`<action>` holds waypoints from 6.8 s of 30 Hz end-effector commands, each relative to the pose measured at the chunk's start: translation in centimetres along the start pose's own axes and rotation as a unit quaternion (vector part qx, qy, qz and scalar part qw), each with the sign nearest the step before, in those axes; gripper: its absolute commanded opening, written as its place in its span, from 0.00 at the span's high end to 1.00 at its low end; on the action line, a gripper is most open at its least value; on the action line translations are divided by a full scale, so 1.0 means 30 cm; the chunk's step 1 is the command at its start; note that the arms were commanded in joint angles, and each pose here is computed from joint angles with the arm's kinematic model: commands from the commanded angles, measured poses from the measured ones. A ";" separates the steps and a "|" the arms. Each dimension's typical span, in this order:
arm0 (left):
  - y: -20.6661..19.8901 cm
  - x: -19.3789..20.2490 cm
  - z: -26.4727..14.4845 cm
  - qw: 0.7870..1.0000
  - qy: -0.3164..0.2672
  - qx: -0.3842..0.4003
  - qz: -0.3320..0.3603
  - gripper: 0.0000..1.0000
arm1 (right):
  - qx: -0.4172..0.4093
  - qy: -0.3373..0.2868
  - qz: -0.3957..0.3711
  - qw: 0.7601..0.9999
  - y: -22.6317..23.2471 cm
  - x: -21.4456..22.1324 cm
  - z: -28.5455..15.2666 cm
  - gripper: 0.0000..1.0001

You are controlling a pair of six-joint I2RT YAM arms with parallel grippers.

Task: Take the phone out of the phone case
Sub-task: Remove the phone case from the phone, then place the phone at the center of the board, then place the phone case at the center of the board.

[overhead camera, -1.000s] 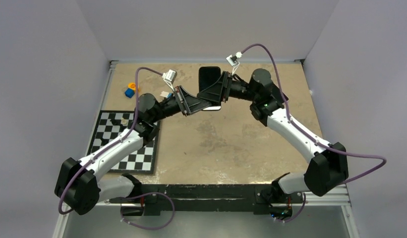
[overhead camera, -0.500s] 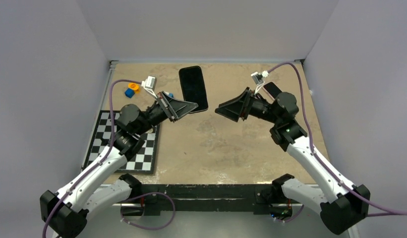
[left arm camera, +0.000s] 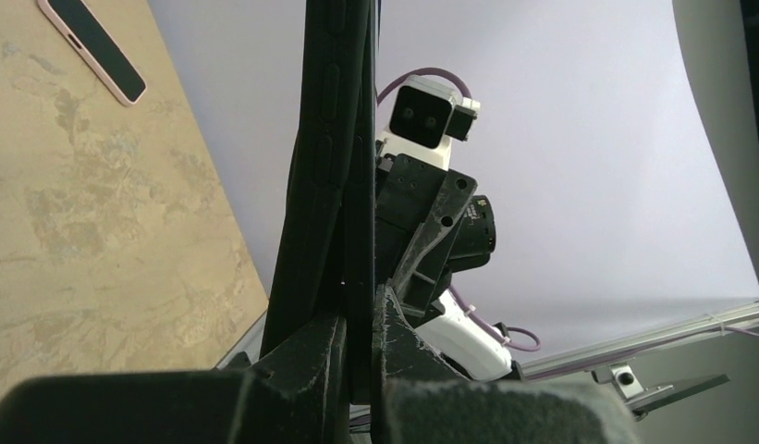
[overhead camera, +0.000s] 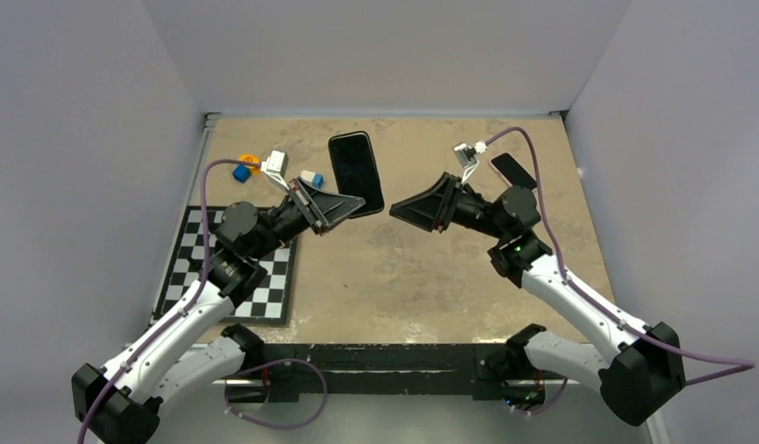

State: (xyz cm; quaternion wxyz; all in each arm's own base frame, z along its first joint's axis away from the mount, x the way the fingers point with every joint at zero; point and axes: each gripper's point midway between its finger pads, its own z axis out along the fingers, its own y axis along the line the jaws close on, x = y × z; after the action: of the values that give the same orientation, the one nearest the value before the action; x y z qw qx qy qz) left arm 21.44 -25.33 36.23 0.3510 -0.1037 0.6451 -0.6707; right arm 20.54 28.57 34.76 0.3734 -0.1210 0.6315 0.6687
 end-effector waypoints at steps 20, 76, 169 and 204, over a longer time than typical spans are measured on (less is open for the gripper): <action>-0.196 -0.031 -0.006 0.995 -0.006 0.102 -0.020 1.00 | -0.070 -0.021 0.002 0.997 0.070 -0.055 0.087 0.59; 0.910 -0.492 0.593 0.924 0.148 -0.330 0.121 1.00 | 0.475 -0.033 -0.101 0.873 -0.878 -0.372 -0.393 1.00; 0.397 -0.368 0.081 0.887 0.122 -0.288 0.341 0.13 | 0.389 0.053 0.055 0.918 -1.163 -0.165 -0.277 1.00; 0.378 -0.343 0.100 0.904 0.129 -0.255 0.318 0.13 | 0.292 0.041 0.229 0.928 -1.058 0.285 0.000 0.85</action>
State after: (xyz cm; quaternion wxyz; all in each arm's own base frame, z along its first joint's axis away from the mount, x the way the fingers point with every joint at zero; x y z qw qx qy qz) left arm 34.61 -20.51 27.69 0.3990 0.1021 0.8493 -0.3302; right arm 35.03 28.38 4.41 0.1884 0.1149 0.8340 0.5058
